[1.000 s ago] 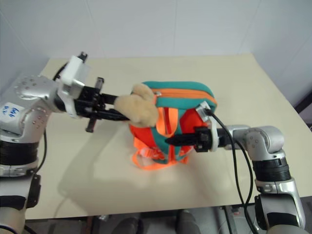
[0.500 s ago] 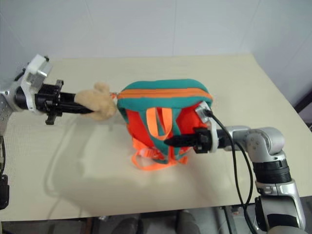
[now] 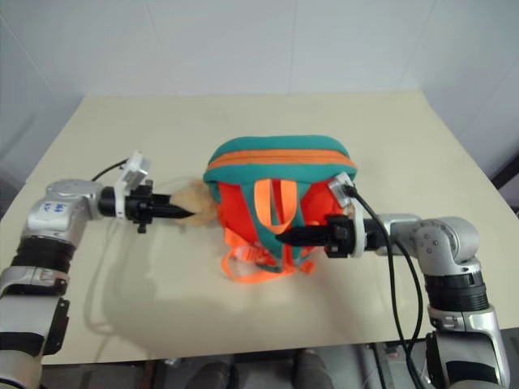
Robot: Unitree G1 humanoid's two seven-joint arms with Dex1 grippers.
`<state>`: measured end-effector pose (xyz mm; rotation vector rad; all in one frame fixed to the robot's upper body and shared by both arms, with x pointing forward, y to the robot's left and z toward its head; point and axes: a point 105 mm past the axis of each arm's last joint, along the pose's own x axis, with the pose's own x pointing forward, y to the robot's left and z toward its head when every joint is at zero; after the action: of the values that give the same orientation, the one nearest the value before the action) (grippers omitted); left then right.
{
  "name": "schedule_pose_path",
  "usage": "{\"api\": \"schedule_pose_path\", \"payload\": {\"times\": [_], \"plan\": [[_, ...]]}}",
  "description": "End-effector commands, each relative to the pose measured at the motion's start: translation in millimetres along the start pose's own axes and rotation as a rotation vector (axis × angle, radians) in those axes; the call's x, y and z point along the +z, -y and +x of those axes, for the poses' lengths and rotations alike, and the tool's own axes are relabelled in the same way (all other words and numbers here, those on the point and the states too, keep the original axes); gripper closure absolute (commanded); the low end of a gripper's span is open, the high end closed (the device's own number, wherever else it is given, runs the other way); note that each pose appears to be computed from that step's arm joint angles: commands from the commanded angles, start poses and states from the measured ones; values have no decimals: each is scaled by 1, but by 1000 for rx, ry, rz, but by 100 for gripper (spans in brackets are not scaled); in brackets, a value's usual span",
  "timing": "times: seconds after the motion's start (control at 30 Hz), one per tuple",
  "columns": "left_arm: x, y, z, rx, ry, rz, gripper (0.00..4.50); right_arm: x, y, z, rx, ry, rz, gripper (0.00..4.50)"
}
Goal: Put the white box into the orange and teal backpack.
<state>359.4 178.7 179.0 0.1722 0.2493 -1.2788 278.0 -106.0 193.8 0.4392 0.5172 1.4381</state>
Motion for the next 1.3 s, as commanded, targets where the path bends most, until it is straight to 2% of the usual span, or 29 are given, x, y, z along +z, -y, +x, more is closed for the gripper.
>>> {"api": "schedule_pose_path", "payload": {"times": [0.03,0.13,0.23,0.33,0.43,0.63,0.7,0.73,0.87,1.0,1.13,1.3], "plan": [[-31,-3,13,29,-50,-32,362,3,-11,1,29,9,-28,406],[-45,-2,18,35,-42,-21,362,3,-12,2,31,14,-28,406],[-36,4,18,30,8,68,362,10,-14,2,26,48,-66,406],[-18,9,5,102,35,145,364,29,-29,5,51,108,-193,306],[-16,26,-13,118,-2,195,281,27,-30,1,5,86,-289,213],[-12,59,-40,132,-19,212,79,26,-17,-23,-151,64,-443,1],[-12,68,-44,146,-7,205,18,28,-9,-35,-221,69,-480,0],[-12,69,-44,168,6,209,4,27,-6,-40,-242,67,-486,0],[-21,85,-36,183,63,195,4,18,13,-66,-388,20,-588,0],[-29,100,-33,189,90,181,4,11,20,-87,-455,10,-635,0],[-34,106,-36,206,78,186,4,12,16,-98,-471,54,-769,0],[-31,104,-38,199,82,211,4,-3,12,-104,-421,18,-755,0]]}}
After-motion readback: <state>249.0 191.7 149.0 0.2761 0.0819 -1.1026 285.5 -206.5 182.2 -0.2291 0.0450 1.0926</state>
